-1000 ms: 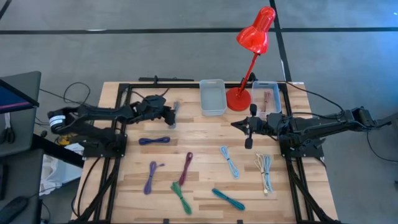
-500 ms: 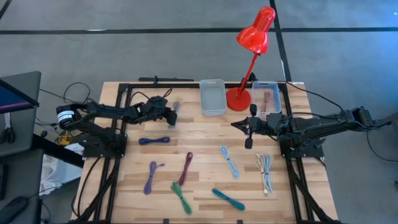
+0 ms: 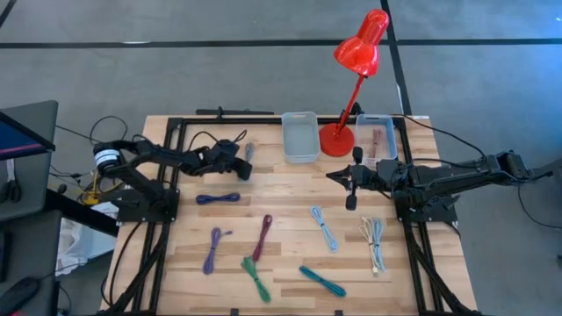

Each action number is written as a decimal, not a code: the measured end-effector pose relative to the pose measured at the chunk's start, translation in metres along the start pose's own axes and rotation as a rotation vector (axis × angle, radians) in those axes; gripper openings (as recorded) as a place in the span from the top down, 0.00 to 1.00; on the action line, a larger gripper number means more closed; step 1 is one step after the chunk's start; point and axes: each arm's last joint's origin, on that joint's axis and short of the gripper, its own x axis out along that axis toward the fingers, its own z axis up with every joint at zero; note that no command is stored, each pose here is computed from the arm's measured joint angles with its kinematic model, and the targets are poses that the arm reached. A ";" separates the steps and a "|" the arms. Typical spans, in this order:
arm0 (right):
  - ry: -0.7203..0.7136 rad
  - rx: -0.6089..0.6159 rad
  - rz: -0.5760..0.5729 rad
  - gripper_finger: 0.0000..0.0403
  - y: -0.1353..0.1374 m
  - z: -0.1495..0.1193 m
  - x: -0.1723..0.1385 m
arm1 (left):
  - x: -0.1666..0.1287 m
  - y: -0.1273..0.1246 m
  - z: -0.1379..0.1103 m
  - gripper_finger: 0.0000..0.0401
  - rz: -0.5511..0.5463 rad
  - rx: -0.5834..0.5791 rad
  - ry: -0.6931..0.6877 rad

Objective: Pick & Place USB Port
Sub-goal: Put the white patterned charger cable into the white bin, then put the purple patterned charger cable into the white bin

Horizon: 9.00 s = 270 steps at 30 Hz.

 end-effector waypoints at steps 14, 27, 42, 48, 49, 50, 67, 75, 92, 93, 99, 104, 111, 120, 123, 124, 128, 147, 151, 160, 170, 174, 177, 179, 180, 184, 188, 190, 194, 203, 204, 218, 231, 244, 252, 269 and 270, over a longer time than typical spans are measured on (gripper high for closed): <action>0.000 -0.001 0.000 1.00 0.000 0.000 0.000 | 0.018 0.000 -0.006 0.62 -0.003 0.001 -0.002; 0.000 -0.003 0.000 1.00 0.000 0.000 0.000 | 0.019 0.000 -0.004 0.94 -0.016 0.030 -0.029; -0.021 0.001 0.000 1.00 -0.001 0.003 -0.004 | -0.014 -0.031 0.058 0.94 -0.202 0.171 -0.318; -0.028 0.001 0.004 1.00 -0.002 0.005 -0.012 | -0.031 -0.049 0.097 0.94 -0.266 0.194 -0.454; -0.032 0.002 0.004 1.00 -0.002 0.006 -0.013 | -0.031 -0.052 0.102 0.94 -0.271 0.193 -0.466; -0.034 0.002 0.005 1.00 -0.002 0.006 -0.014 | -0.029 -0.055 0.107 0.94 -0.273 0.192 -0.473; -0.053 -0.035 0.023 1.00 0.008 0.009 -0.021 | 0.057 -0.065 0.145 0.94 -0.294 0.176 -0.377; -0.065 -0.057 -0.023 1.00 0.009 0.011 -0.026 | 0.071 -0.061 0.159 0.94 -0.317 0.121 -0.379; -0.048 -0.065 -0.018 1.00 0.010 0.010 -0.026 | 0.070 -0.081 0.171 0.90 -0.253 0.169 -0.389; -0.048 -0.065 -0.018 1.00 0.009 0.010 -0.026 | 0.061 -0.084 0.175 0.89 -0.245 0.195 -0.416; -0.044 -0.066 -0.021 1.00 0.009 0.009 -0.026 | 0.041 -0.082 0.177 0.95 -0.204 0.261 -0.342; -0.043 -0.066 -0.024 1.00 0.009 0.009 -0.026 | 0.047 -0.080 0.175 0.95 -0.253 0.252 -0.309; -0.047 -0.064 -0.024 1.00 0.009 0.010 -0.026 | 0.057 -0.080 0.169 0.95 -0.262 0.224 -0.280; -0.049 -0.063 -0.025 1.00 0.009 0.010 -0.026 | 0.056 -0.081 0.170 0.82 -0.270 0.211 -0.299; -0.049 -0.063 -0.024 1.00 0.009 0.010 -0.026 | 0.056 -0.081 0.171 0.82 -0.271 0.210 -0.302; -0.049 -0.063 -0.024 1.00 0.009 0.010 -0.026 | 0.056 -0.081 0.171 0.83 -0.272 0.210 -0.304; -0.049 -0.063 -0.024 1.00 0.009 0.010 -0.026 | 0.055 -0.081 0.171 0.87 -0.271 0.230 -0.310; -0.046 -0.065 -0.021 1.00 0.009 0.010 -0.027 | -0.057 -0.081 0.198 0.98 -0.304 0.551 -0.412; -0.045 -0.065 -0.022 1.00 0.009 0.010 -0.027 | -0.081 -0.079 0.192 0.98 -0.320 0.573 -0.452; -0.047 -0.064 -0.023 1.00 0.009 0.010 -0.027 | -0.113 -0.075 0.192 0.97 -0.346 0.550 -0.573; -0.033 -0.070 -0.021 1.00 0.009 0.008 -0.027 | -0.172 -0.088 0.161 0.99 -0.547 0.735 -0.527; -0.032 -0.070 -0.020 1.00 0.009 0.008 -0.027 | -0.186 -0.086 0.117 0.99 -0.629 0.762 -0.491; -0.032 -0.070 -0.021 1.00 0.009 0.008 -0.027 | -0.185 -0.081 0.077 0.99 -0.653 0.708 -0.422; -0.033 -0.070 -0.021 1.00 0.009 0.008 -0.027 | -0.182 -0.077 0.052 0.99 -0.638 0.676 -0.376; -0.034 -0.069 -0.021 1.00 0.009 0.009 -0.027 | -0.180 -0.075 0.041 0.99 -0.640 0.658 -0.352; -0.038 -0.068 -0.022 1.00 0.009 0.009 -0.027 | -0.185 -0.075 0.013 0.99 -0.701 0.606 -0.297; -0.052 -0.062 -0.024 1.00 0.009 0.010 -0.027 | -0.188 -0.074 -0.001 0.99 -0.636 0.615 -0.271; -0.053 -0.061 -0.023 1.00 0.009 0.010 -0.027 | -0.186 -0.071 -0.007 0.99 -0.509 0.627 -0.249; -0.053 -0.061 -0.023 1.00 0.009 0.010 -0.027 | -0.176 -0.059 -0.015 0.99 -0.270 0.589 -0.167; -0.056 -0.058 -0.023 1.00 0.009 0.011 -0.027 | -0.148 -0.059 -0.023 0.88 -0.150 0.560 0.003; -0.055 -0.058 -0.023 1.00 0.009 0.011 -0.027 | -0.144 -0.059 -0.024 0.85 -0.140 0.564 0.022; -0.056 -0.058 -0.023 1.00 0.009 0.011 -0.027 | -0.112 -0.060 -0.039 0.66 -0.040 0.605 0.232; -0.056 -0.058 -0.023 1.00 0.009 0.011 -0.027 | -0.091 -0.052 -0.060 0.52 0.050 0.605 0.368; -0.056 -0.058 -0.023 1.00 0.009 0.011 -0.027 | -0.087 -0.053 -0.062 0.44 0.054 0.594 0.380; -0.056 -0.059 -0.022 1.00 0.009 0.011 -0.027 | -0.074 -0.054 -0.071 0.41 0.072 0.610 0.448; -0.057 -0.060 -0.022 1.00 0.009 0.011 -0.027 | -0.070 -0.057 -0.074 0.88 0.031 0.604 0.483; -0.057 -0.060 -0.022 1.00 0.009 0.011 -0.027 | -0.070 -0.057 -0.074 0.92 0.031 0.604 0.484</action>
